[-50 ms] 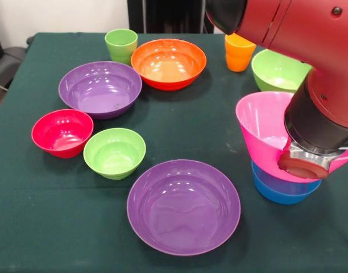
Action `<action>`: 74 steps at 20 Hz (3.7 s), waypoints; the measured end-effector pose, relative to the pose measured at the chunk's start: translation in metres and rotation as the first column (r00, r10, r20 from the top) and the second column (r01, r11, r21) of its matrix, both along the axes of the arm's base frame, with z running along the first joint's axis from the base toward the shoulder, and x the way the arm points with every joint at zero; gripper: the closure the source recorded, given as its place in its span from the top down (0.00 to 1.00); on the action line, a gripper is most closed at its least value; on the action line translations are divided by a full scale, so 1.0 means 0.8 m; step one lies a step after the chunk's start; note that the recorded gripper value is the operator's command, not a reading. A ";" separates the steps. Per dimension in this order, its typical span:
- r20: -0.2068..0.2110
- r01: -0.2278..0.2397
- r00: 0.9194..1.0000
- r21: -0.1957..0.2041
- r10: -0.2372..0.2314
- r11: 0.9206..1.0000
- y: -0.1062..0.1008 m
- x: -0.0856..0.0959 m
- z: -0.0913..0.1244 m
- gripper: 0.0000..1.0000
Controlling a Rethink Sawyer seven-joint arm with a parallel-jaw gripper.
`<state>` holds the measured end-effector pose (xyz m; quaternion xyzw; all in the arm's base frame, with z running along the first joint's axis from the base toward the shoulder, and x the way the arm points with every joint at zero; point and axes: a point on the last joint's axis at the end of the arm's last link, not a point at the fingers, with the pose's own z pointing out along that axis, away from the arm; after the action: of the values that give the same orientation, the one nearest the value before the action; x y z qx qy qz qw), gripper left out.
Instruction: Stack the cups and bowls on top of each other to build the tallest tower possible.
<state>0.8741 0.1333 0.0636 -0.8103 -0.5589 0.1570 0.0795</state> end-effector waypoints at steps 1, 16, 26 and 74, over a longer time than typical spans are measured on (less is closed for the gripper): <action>-0.001 0.001 1.000 0.000 -0.001 1.000 0.000 -0.001 0.001 0.00; 0.006 0.017 1.000 0.017 -0.017 1.000 -0.017 0.001 0.013 0.00; 0.003 0.018 1.000 0.020 -0.018 1.000 -0.018 0.000 0.010 0.00; 0.017 0.068 0.997 0.067 -0.069 0.995 -0.113 0.018 0.026 0.00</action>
<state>0.8884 0.0430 0.0841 -0.8274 -0.5366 0.1275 0.1063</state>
